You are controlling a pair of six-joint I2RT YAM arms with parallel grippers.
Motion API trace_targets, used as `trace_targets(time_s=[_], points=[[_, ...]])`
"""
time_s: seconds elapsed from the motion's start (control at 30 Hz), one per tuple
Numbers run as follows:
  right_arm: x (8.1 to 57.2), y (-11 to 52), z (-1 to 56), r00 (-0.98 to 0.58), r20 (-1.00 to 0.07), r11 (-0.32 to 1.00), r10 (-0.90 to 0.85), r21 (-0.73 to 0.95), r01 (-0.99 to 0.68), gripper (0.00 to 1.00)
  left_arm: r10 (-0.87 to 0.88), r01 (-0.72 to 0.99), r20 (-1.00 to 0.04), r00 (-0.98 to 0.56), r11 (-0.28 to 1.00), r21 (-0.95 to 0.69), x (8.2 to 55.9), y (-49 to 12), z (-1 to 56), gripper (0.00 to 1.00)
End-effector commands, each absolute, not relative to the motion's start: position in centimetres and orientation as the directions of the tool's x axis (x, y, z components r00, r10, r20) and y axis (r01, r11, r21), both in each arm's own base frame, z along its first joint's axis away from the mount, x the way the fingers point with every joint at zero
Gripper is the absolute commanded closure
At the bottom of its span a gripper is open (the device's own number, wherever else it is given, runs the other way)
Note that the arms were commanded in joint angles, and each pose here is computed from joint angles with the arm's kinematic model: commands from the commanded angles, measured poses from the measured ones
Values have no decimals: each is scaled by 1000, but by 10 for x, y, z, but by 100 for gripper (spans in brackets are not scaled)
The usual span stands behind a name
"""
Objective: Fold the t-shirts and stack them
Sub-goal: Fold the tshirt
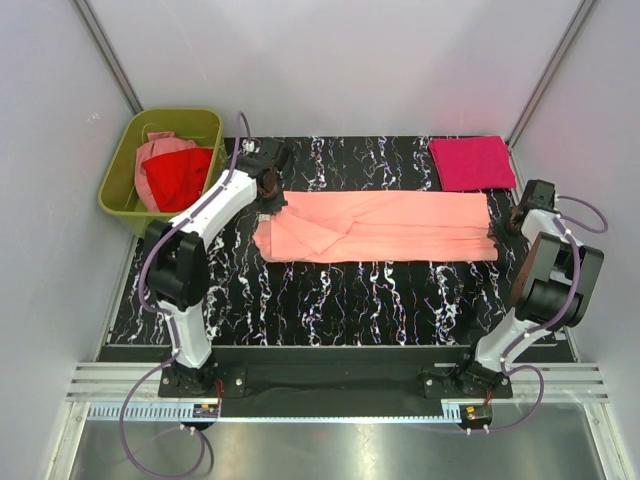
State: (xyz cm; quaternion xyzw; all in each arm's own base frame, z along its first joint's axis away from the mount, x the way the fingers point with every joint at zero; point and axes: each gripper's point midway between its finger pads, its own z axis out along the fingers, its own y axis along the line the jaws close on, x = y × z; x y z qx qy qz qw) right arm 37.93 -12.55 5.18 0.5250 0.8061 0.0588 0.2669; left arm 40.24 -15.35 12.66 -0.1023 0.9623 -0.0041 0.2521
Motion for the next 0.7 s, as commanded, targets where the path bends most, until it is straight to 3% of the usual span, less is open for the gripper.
trace_targets(time_s=[0.0,0.67], points=[[401,-128,61,-309,-399,466,863,395,792,100,-191,-176,-503,-843,981,-79,418,-154,137,100],[415,-137,49,-326,-407,476,853,352,806,100,-193,-194,-477,-857,980,-47,442,-142,114,100]])
